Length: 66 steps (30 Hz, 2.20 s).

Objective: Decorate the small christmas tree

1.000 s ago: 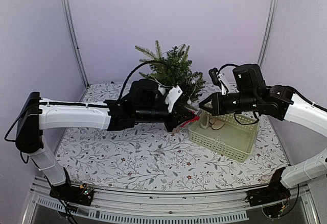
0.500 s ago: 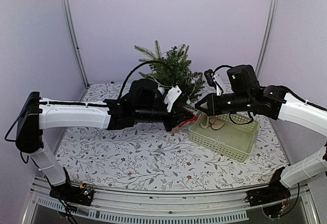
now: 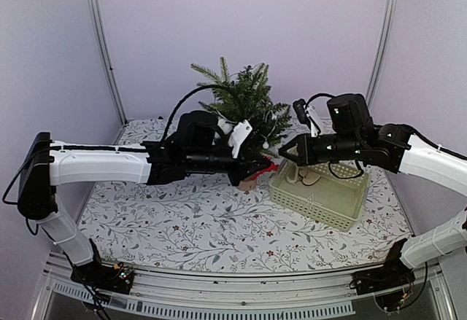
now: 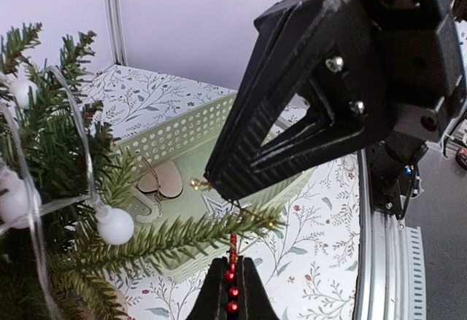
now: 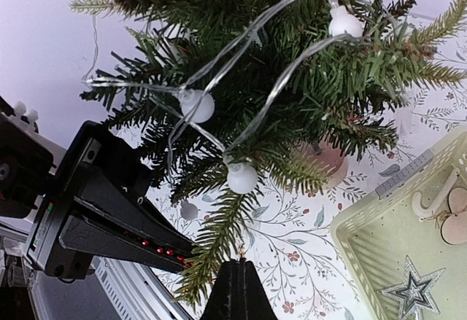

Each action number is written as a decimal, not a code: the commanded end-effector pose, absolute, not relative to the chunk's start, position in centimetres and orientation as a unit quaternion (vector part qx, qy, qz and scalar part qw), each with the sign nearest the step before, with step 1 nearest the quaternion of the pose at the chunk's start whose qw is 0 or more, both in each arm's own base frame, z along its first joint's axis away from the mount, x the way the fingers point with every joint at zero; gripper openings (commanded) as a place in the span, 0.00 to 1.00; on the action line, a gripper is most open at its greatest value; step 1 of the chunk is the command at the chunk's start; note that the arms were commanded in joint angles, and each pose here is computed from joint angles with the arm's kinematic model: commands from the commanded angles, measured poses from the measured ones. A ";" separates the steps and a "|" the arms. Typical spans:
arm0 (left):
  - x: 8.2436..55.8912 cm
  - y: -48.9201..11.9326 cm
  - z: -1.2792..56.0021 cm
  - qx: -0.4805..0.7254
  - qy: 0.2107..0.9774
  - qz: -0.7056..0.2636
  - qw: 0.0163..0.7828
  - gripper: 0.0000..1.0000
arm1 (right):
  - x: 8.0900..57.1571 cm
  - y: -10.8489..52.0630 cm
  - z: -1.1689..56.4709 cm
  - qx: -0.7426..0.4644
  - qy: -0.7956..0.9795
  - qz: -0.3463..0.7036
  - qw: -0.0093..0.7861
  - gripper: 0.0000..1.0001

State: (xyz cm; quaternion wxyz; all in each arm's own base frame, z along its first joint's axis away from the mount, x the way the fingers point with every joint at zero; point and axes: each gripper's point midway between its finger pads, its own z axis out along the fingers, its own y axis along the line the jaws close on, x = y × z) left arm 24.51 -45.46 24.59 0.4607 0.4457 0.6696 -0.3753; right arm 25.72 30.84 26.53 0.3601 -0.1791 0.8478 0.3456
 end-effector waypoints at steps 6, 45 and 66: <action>25.4 -44.2 23.7 0.428 0.687 -0.371 0.455 0.00 | 26.0 30.5 27.2 -0.177 0.841 0.349 0.373 0.10; 23.2 -39.8 24.2 0.428 0.685 -0.347 0.477 0.51 | 27.1 29.1 28.5 -0.157 0.836 0.338 0.402 0.33; 29.4 -24.9 15.8 -0.021 0.785 -0.414 0.460 0.55 | 33.1 21.8 24.0 -0.016 0.865 0.334 0.373 0.36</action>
